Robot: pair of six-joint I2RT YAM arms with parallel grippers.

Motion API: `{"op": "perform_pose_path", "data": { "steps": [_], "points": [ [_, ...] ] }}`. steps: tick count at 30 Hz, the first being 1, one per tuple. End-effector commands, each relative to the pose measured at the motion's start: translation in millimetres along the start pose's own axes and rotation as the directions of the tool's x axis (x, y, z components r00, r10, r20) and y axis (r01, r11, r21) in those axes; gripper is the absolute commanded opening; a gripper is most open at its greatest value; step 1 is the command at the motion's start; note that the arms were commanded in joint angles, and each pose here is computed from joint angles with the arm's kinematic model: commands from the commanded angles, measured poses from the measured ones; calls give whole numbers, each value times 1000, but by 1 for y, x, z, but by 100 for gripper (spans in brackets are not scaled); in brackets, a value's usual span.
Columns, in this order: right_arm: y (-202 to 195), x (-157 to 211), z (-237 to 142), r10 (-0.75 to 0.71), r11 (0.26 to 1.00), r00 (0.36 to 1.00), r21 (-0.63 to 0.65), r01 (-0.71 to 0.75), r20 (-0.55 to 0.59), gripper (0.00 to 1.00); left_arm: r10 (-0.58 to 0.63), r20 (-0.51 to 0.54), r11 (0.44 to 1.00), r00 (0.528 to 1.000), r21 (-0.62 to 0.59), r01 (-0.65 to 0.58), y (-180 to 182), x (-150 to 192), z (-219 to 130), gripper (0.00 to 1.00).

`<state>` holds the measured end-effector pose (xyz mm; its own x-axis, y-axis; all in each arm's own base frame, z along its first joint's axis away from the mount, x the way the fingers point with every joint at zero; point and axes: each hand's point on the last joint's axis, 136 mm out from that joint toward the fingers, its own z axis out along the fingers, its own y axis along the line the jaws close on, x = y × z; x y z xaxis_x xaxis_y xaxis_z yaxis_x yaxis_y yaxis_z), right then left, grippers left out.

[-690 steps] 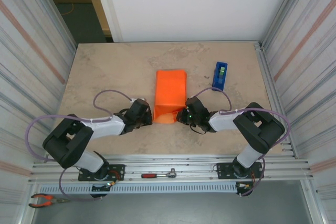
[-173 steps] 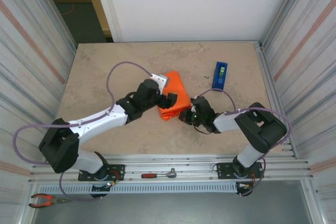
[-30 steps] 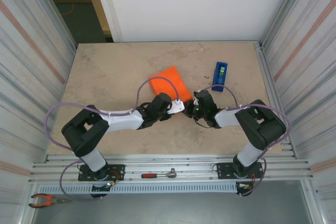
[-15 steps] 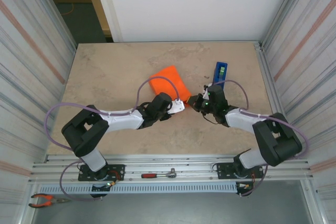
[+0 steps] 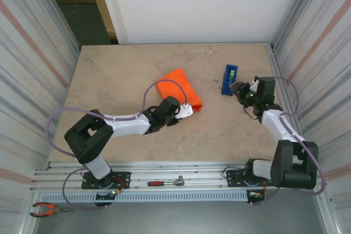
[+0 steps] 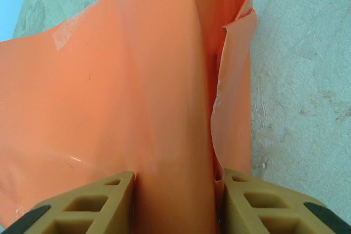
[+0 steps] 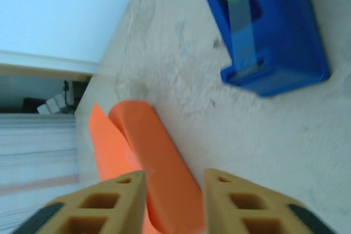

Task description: Wrap the gift box in paper

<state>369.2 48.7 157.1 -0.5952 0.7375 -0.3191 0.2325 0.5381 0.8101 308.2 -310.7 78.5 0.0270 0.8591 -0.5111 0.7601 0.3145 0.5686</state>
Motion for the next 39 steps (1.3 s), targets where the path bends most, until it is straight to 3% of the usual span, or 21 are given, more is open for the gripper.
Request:
{"op": "perform_pose_path", "data": {
  "steps": [1,8,17,26,39],
  "points": [
    [0,-17,-1,9,1000,1000,-9,-9,-19,41,11,-62,991,998,131,-3,-31,19,5,39],
    [-15,-47,16,65,998,997,-12,-66,-32,47,10,-65,991,998,133,-1,-31,19,5,39],
    [-27,-51,43,56,998,994,-23,-58,-97,48,14,-72,990,997,141,-3,-33,20,7,38],
    [-34,-57,66,49,997,990,-52,-56,-130,39,14,-71,989,997,145,-3,-34,20,7,38],
    [-36,-50,92,48,997,983,-51,-58,-180,35,17,-70,989,997,145,-7,-35,19,7,37]
  ]
}}
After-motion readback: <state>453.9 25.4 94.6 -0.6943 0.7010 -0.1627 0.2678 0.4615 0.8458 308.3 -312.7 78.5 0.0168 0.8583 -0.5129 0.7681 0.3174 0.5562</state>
